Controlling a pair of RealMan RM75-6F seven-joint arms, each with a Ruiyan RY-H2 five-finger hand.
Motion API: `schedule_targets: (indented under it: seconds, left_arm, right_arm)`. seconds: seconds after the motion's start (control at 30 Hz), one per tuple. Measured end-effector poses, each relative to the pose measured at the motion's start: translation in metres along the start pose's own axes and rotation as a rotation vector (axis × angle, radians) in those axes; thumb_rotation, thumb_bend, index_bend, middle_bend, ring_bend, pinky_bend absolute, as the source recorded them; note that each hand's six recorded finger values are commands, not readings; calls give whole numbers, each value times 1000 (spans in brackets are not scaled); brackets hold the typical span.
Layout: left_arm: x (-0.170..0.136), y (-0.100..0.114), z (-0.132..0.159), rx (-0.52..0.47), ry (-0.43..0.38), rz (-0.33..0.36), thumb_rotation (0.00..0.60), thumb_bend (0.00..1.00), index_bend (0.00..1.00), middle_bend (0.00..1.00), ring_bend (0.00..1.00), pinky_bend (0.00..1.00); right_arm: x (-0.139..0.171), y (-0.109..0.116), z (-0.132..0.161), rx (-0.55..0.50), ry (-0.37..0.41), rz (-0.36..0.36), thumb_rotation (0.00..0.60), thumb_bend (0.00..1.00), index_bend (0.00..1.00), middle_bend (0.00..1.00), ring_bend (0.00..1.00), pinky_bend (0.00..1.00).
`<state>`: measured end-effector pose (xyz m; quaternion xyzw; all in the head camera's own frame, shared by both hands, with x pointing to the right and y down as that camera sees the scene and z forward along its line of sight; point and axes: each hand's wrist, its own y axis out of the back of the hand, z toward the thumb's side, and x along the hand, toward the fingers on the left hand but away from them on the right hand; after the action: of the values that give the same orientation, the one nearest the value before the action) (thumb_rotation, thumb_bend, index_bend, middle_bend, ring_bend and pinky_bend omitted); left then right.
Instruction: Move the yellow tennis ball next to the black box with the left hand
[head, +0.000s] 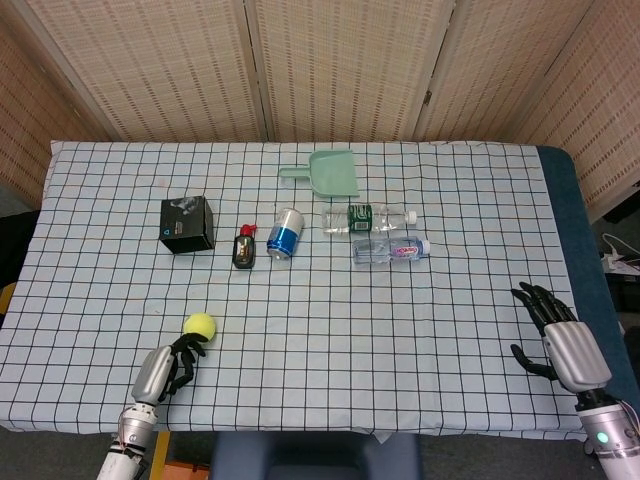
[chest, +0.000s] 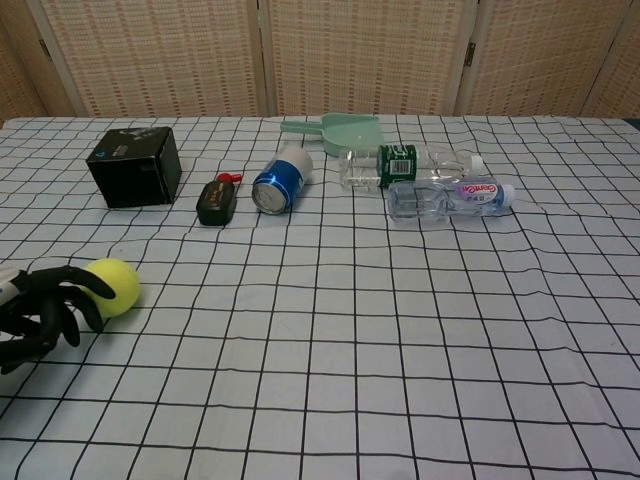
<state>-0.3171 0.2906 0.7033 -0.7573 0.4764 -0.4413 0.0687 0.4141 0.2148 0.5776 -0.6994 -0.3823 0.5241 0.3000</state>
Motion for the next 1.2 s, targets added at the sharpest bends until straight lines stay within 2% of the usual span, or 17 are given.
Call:
schedule_targets:
  seconds: [0.67,1.2]
  left_arm:
    - [37,-5,13,87,-36,10,600,867,335,440,476,793]
    - [61,-16,14,185,-27,28,600,865,335,440,476,783]
  right_arm:
    - [0,3,0,-6,0,-9,600,265,97,25,0,141]
    - [0,4,0,-9,3,-10,600,266,97,25,0,141]
